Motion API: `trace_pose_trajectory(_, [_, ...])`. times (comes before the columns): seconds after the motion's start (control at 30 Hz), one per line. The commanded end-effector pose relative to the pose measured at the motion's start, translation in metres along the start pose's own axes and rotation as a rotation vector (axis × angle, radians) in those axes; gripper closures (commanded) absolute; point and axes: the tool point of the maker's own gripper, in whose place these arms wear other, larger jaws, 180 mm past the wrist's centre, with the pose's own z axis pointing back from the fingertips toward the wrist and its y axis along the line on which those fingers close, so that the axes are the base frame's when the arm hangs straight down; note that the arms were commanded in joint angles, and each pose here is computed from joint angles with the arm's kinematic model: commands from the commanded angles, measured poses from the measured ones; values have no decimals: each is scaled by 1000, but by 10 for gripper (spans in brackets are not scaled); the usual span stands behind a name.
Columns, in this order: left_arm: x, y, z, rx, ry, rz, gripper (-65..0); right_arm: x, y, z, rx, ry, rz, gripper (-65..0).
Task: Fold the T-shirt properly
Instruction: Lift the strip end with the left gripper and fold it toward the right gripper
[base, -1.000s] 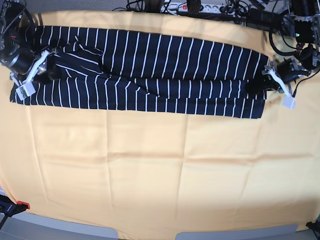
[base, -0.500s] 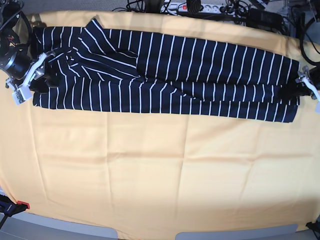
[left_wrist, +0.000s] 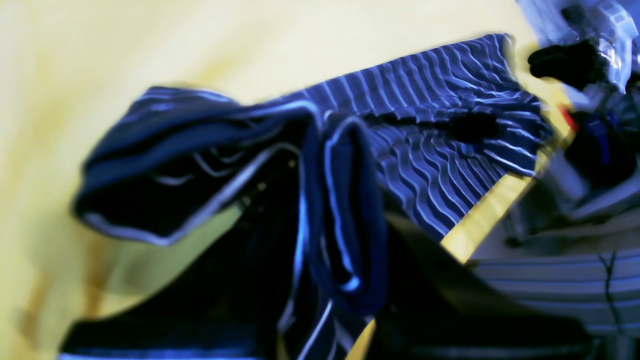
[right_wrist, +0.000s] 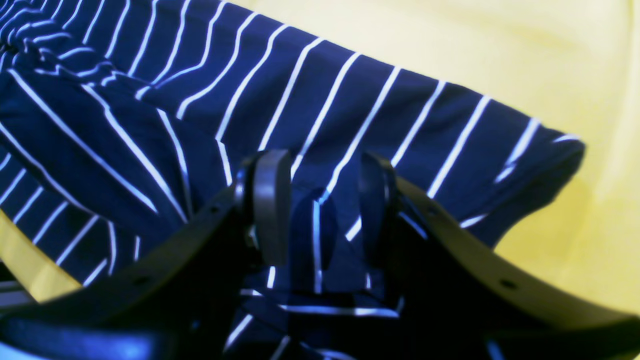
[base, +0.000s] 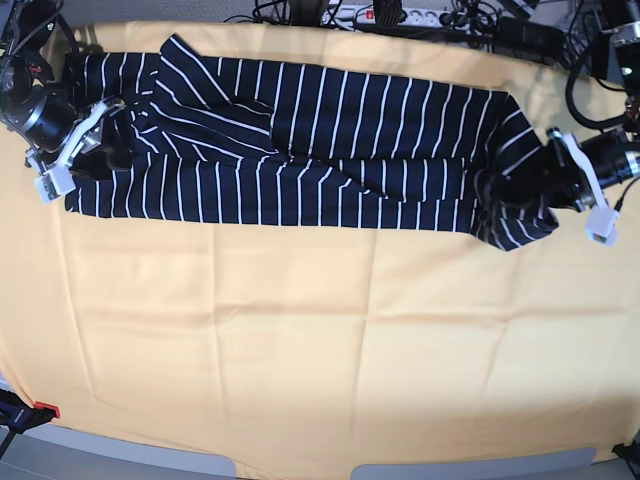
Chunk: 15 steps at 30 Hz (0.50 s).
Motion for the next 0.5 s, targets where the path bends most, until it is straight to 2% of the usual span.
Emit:
trace_pose_trajectory(0.0, [14, -19, -1, -36, -38, -66, 0, 12, -1, 5, -1, -37, 25, -255])
trace_pose_trajectory(0.1, [16, -55, -11, -103, -65, -148, 0, 12, -1, 5, -1, -37, 25, -255])
trace_pose_trajectory(0.17, [12, -71, -19, -155, -81, -163, 0, 12, -1, 5, -1, -37, 25, -255])
trace_pose_trajectory(0.27, [5, -87, -37, -230, -116, -112, 0, 10, -1, 5, -1, -26, 25, -255])
trace_pose_trajectory(0.47, [-9, -89, -83, -229, -188, -19, 0, 7, -1, 5, -1, -10, 25, -255])
